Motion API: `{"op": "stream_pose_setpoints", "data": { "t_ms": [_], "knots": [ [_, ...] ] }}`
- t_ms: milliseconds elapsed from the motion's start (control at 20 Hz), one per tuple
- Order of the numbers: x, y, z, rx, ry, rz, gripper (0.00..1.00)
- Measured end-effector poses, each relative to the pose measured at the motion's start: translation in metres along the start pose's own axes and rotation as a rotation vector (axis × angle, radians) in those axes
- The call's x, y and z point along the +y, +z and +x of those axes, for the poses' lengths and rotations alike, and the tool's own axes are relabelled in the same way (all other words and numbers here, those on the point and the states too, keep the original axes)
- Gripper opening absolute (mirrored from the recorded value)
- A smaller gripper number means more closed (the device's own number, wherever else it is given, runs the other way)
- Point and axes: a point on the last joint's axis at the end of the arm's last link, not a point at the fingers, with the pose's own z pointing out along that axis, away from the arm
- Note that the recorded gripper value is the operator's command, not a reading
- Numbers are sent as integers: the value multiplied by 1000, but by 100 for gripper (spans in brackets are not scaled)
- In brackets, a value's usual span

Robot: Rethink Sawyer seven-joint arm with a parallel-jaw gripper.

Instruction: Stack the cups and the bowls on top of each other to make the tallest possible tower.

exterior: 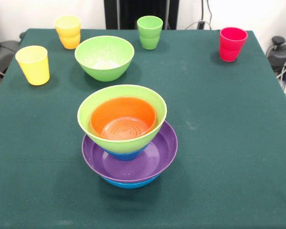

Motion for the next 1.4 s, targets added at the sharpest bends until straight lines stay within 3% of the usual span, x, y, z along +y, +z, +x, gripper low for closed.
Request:
{"op": "stream_pose_setpoints", "data": {
  "t_ms": [250,950,1250,1400],
  "knots": [
    [-12,16,1,-3,22,0,100],
    [-54,88,3,-64,96,-25,100],
    [-61,115,5,-71,105,-36,100],
    [-65,134,9,-71,82,-35,100]
  ]
}}
